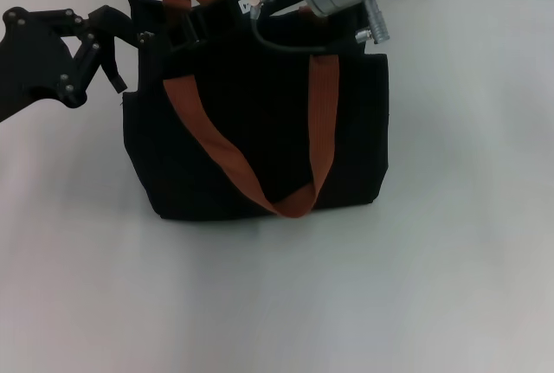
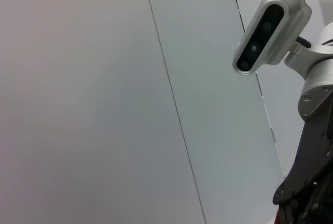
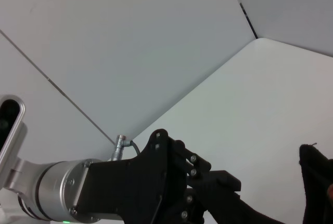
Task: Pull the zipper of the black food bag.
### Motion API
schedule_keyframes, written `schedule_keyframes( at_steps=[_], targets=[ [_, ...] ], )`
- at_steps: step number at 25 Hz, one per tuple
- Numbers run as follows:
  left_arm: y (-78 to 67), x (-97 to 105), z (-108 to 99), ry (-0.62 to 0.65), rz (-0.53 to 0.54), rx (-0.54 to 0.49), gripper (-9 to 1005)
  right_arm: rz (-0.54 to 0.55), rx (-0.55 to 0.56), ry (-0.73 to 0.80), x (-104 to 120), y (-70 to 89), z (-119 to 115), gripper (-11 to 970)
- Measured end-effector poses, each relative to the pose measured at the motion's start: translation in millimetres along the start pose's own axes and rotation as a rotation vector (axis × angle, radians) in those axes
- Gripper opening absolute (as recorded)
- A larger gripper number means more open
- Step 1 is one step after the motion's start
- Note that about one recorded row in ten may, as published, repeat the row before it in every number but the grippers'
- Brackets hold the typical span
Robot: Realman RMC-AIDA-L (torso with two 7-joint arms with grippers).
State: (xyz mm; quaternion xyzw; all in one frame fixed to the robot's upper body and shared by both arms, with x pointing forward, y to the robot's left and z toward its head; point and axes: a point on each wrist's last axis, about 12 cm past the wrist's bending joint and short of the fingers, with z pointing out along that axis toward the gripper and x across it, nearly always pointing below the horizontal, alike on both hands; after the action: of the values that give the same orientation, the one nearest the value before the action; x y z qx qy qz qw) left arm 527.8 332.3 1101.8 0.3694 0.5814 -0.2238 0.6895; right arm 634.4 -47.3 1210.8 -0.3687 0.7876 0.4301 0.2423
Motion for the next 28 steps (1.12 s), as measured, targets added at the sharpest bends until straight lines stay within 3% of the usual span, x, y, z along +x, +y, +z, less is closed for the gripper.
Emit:
schedule_keyframes(
  at_steps=[28],
  targets=[
    [0.9, 0.7, -4.3, 0.001, -0.006, -0.019, 137, 0.01, 0.038, 0.004, 4.8, -5.4, -9.4, 3]
  ],
)
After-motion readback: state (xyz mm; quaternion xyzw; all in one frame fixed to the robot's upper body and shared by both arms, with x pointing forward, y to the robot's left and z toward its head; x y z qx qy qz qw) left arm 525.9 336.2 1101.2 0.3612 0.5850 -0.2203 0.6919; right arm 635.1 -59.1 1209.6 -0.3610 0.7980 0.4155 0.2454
